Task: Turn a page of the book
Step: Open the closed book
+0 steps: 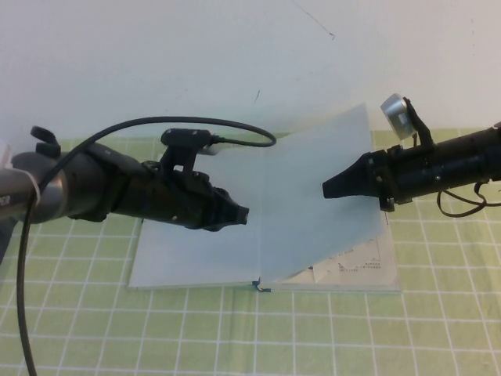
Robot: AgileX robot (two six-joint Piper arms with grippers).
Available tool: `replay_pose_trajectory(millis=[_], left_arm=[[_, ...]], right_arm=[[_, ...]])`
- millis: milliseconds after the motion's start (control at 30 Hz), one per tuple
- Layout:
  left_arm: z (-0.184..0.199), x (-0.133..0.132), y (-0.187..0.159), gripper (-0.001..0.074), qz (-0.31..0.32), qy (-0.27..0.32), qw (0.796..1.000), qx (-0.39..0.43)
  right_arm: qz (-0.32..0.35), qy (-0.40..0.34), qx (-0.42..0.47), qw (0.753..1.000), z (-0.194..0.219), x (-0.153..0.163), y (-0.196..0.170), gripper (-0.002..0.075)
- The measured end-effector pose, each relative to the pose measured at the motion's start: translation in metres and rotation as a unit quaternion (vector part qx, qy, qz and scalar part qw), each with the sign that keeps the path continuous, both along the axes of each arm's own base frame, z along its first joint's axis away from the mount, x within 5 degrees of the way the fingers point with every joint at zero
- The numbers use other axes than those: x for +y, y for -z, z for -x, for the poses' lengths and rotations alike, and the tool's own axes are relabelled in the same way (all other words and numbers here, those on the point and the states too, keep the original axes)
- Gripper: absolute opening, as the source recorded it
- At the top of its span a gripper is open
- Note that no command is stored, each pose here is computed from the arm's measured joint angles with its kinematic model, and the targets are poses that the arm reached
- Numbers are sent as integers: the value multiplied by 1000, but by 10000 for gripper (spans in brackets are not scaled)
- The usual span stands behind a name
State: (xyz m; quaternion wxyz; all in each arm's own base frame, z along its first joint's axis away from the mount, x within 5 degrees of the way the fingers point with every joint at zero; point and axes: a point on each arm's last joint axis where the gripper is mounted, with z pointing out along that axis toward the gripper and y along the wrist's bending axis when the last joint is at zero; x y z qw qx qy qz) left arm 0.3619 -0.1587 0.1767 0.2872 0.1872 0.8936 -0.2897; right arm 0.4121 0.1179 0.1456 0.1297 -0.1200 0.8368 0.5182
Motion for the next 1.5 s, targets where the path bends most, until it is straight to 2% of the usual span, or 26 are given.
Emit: replay_pose_trajectory(millis=[200,367,533,733,833,967,1133,1300,1500], left_arm=[[25,-26,-45,-4,-1,59,996,-66],[55,-51,-75,-4,-10,133,985,-112],[96,-84,-95,-4,-37,224,960,-161],[138,-126,-88,-4,-88,289,924,-233],[150,-138,-85,-4,-94,287,917,-262],[149,-149,-72,-4,-101,273,916,-275],[138,-164,-31,-4,-135,255,917,-274],[125,-170,-4,-4,-151,205,924,-284],[113,-168,0,-4,-164,137,924,-317]], right_arm=[[-9,0,1,1000,0,1,-2,425],[-25,-2,-1,1000,0,2,-4,425],[-40,4,0,999,-1,3,-7,425],[-47,2,-8,999,-1,3,-8,425],[-48,1,-9,999,-1,3,-8,425],[-52,-2,-8,999,0,4,-9,425],[-56,-7,-8,998,1,4,-10,425],[-57,-8,-8,998,1,4,-10,425],[-57,-8,-9,998,1,4,-10,425]])
